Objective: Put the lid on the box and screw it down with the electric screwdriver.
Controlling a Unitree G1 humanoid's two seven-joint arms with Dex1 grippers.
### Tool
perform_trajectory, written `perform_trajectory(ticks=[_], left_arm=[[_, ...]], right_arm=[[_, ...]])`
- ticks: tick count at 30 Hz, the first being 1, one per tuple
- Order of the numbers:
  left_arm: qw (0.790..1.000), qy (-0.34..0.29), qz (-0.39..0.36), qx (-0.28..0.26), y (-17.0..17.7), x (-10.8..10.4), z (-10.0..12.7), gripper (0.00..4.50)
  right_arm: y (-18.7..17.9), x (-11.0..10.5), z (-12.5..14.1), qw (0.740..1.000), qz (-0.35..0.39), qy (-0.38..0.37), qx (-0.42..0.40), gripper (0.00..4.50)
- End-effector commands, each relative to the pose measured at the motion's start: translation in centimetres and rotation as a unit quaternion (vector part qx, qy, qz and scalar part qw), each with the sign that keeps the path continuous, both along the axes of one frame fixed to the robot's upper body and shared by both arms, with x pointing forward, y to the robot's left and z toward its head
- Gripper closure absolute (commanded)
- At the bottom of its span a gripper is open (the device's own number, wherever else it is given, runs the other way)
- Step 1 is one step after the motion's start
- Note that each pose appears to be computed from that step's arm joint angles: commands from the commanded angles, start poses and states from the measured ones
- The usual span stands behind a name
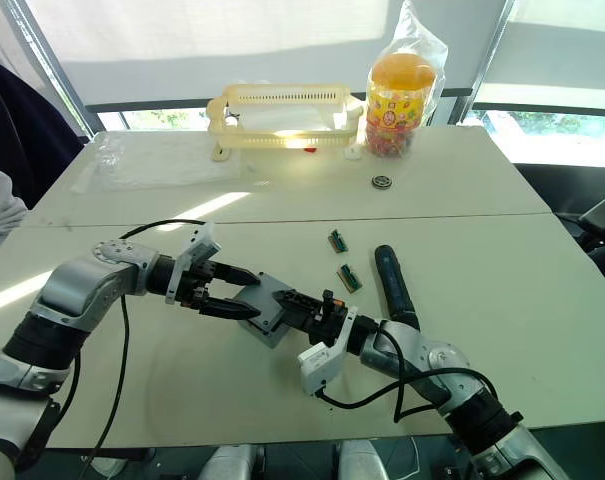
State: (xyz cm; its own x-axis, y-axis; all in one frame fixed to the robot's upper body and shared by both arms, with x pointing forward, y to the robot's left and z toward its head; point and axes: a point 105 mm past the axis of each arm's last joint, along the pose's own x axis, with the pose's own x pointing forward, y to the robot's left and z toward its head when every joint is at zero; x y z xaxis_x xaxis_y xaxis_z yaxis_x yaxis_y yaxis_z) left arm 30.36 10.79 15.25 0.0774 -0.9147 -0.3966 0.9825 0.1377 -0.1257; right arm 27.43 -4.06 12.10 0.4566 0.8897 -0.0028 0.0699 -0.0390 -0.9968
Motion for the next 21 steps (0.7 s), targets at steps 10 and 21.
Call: perform_trajectory(ticks=[10, 21], left_arm=[[0.999, 0.000, -0.016, 0.040, 0.1, -0.7, -2.8, 0.46], [0.999, -0.006, -0.017, 0.036, -0.4, -1.0, -3.0, 0.46]], right_arm=[[-1.3, -0.1, -0.5, 1.000, -0.008, 0.007, -0.021, 0.06], [-2.6, -0.5, 0.3, 1.000, -0.015, 0.001, -0.027, 0.06]])
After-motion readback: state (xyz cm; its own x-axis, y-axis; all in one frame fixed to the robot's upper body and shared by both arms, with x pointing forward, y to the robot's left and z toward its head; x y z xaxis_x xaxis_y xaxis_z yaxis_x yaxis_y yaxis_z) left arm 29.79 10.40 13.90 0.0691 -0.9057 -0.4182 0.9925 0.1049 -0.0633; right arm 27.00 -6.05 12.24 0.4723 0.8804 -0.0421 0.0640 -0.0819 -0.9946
